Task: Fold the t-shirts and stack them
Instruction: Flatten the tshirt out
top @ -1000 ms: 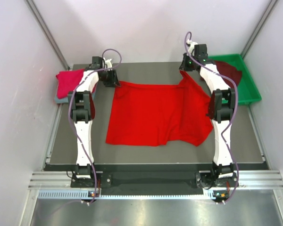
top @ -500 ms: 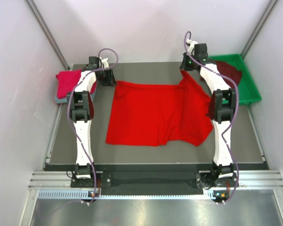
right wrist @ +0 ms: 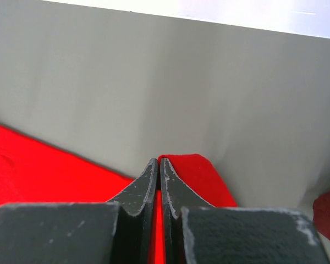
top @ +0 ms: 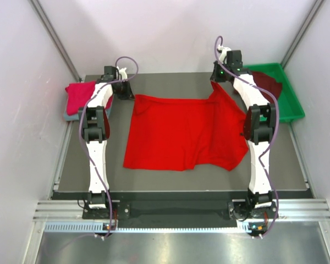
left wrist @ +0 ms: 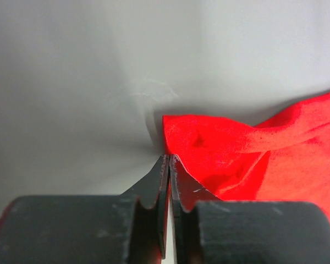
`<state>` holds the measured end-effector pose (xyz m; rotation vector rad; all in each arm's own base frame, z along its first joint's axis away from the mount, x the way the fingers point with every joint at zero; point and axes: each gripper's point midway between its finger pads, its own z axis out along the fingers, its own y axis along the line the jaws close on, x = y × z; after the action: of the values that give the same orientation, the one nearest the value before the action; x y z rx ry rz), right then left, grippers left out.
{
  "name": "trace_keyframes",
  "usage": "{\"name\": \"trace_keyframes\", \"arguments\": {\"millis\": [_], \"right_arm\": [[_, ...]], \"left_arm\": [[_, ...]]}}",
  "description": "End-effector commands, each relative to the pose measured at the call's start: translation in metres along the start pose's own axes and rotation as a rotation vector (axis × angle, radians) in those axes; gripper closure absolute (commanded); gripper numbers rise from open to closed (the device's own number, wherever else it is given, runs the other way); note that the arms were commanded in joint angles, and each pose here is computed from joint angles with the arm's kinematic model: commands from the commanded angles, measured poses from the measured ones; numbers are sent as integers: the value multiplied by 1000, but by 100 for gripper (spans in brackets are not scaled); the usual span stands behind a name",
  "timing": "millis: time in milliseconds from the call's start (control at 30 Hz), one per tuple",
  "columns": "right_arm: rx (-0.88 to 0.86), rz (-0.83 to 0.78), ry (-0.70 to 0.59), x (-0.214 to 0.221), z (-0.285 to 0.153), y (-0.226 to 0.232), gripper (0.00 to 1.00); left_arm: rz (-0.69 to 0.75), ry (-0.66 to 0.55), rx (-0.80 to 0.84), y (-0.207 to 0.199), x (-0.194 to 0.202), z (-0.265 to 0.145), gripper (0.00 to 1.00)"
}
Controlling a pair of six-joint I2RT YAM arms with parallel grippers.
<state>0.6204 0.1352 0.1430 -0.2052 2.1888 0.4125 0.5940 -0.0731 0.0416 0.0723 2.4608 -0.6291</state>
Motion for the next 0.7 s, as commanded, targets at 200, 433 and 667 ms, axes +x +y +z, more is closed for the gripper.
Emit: {"name": "trace_keyframes", "arguments": {"millis": [200, 433, 667], "right_arm": [[-23, -51, -98, -41, -26, 25, 100], [-22, -49, -94, -39, -24, 24, 100], [-20, -53, -94, -39, -24, 24, 100]], "left_arm": [[15, -62, 22, -5, -21, -1, 86], [8, -57, 17, -3, -19, 1, 72], [16, -47, 44, -11, -15, 6, 86]]}}
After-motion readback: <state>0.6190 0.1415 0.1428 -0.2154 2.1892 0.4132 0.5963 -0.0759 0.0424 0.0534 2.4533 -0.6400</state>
